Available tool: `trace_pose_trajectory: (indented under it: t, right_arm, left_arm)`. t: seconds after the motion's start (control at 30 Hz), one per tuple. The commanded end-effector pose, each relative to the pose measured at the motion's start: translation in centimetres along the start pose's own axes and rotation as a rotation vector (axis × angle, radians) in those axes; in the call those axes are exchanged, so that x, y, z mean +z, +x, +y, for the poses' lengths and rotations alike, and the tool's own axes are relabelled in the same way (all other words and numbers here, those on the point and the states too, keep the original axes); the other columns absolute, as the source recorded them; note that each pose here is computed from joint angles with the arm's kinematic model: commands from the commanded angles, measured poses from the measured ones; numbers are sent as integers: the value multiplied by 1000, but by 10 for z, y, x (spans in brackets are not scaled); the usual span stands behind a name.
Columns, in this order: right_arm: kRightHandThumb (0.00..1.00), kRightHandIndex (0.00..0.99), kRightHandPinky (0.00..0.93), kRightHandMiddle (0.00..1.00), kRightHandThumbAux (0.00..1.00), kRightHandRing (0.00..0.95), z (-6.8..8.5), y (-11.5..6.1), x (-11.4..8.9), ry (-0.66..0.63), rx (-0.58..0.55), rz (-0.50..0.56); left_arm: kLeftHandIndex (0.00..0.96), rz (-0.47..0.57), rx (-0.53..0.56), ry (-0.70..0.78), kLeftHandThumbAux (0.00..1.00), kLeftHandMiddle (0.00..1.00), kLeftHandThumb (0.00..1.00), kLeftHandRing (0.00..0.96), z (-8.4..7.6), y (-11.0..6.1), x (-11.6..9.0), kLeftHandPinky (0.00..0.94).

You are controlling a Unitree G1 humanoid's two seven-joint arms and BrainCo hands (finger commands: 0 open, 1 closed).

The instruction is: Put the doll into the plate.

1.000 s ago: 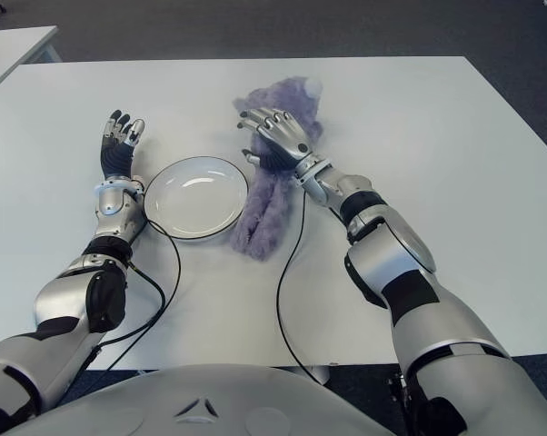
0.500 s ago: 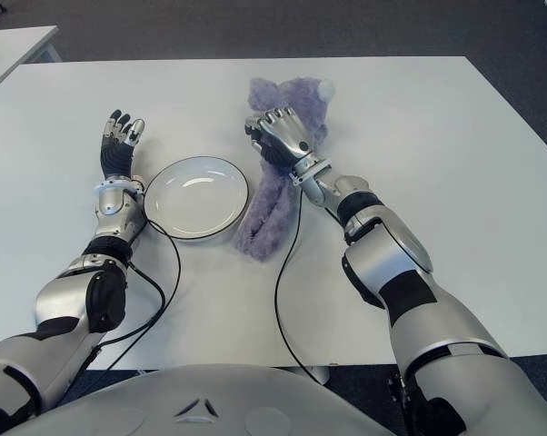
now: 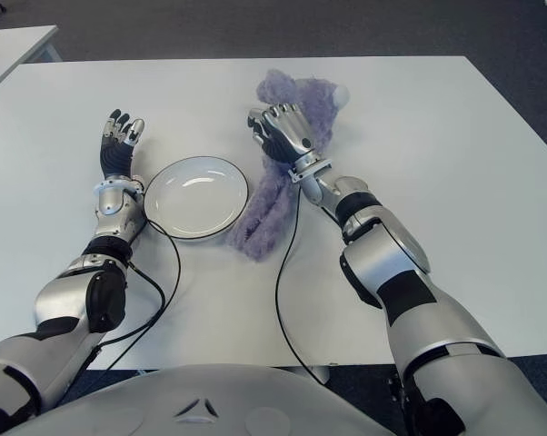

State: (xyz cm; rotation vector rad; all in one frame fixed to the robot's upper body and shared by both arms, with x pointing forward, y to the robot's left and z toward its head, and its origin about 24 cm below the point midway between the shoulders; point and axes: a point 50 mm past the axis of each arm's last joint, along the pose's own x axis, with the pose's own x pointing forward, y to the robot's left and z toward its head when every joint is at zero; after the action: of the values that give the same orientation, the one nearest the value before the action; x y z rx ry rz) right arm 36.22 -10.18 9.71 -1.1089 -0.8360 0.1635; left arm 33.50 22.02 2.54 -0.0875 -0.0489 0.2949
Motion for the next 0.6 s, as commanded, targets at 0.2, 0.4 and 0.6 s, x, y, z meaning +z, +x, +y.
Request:
trace_pose_trajectory:
  t: [0.2,0.4,0.6]
  right_arm:
    - [702,441,830,837,713,841,1,-6,-5,46,10,54]
    - [703,442,833,832,713,841,-1,-5,-5,58,3,58]
    - [701,441,808,826,713,826,-6,-1,-6,60,-14,45]
  left_arm:
    - [35,461,128,-54,559,93,0,41,22,-114,-116,0]
    - [34,461,129,-59,557,93,0,43,22,-114,-116,0]
    - [31,464,130,-69,557,91,0,42,21,-114,-116,0]
